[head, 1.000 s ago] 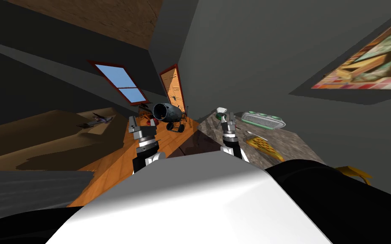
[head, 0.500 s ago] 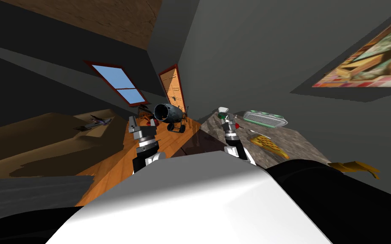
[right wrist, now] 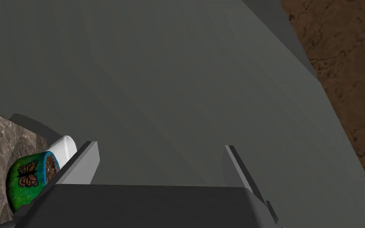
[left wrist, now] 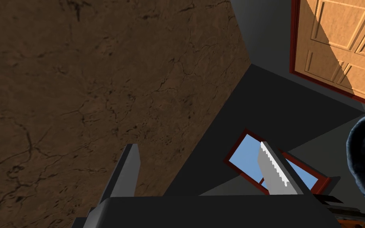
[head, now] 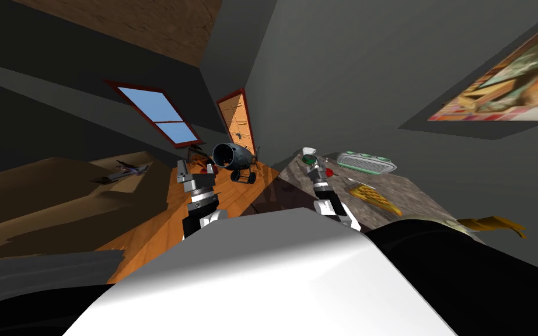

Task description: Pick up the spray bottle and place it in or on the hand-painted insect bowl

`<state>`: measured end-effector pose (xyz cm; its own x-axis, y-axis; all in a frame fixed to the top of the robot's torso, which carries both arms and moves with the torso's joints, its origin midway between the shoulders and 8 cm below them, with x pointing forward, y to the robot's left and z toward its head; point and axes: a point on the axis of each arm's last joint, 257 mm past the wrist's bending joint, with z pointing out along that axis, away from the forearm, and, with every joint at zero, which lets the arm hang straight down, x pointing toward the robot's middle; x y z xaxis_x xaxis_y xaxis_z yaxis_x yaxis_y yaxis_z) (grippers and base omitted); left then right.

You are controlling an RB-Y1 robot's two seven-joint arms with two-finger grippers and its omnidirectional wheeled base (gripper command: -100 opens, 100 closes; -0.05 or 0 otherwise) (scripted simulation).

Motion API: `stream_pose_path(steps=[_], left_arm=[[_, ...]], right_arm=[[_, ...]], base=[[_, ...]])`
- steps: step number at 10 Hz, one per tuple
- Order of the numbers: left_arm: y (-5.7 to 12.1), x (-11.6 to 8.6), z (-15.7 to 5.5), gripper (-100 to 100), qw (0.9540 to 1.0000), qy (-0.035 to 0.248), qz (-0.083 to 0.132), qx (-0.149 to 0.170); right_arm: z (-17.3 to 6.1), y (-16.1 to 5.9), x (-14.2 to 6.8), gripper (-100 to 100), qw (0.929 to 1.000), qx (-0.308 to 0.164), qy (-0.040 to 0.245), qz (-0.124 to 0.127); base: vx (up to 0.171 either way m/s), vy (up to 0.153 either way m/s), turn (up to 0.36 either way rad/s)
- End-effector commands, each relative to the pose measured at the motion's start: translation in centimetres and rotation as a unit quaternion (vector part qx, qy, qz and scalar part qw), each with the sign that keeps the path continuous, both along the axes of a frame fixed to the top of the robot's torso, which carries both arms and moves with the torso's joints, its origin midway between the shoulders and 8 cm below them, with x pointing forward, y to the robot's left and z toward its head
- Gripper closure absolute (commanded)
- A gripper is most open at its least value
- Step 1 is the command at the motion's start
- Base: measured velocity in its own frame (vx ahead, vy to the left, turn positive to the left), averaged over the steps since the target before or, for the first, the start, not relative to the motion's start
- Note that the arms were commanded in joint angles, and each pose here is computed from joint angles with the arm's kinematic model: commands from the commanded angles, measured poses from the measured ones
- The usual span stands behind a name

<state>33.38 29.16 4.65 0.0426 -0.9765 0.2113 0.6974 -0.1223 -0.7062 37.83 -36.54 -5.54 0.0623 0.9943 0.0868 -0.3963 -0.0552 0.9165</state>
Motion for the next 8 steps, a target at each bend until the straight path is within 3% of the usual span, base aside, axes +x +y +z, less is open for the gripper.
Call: stream_pose_path(steps=[1,4,5,8], left_arm=[[0.0,0.0,0.0,0,1.0000,0.000,0.000,0.000],[0.0,0.0,0.0,0,1.0000,0.000,0.000,0.000],[0.0,0.0,0.0,0,1.0000,0.000,0.000,0.000],[0.0,0.0,0.0,0,1.0000,0.000,0.000,0.000]], right_arm=[[-1.6,-2.0,0.3,-100,0.9991,0.032,0.027,-0.002],[-3.9,-5.4,0.8,-100,0.9942,0.083,0.067,-0.011],[-4.0,-5.5,0.8,-100,0.9937,0.089,0.068,-0.011],[-6.1,-9.1,0.9,-100,0.9833,0.148,0.103,-0.025]], base=[[0.027,0.120,-0.048],[0.069,0.128,-0.080],[0.054,0.092,-0.032],[0.038,0.096,-0.068]])
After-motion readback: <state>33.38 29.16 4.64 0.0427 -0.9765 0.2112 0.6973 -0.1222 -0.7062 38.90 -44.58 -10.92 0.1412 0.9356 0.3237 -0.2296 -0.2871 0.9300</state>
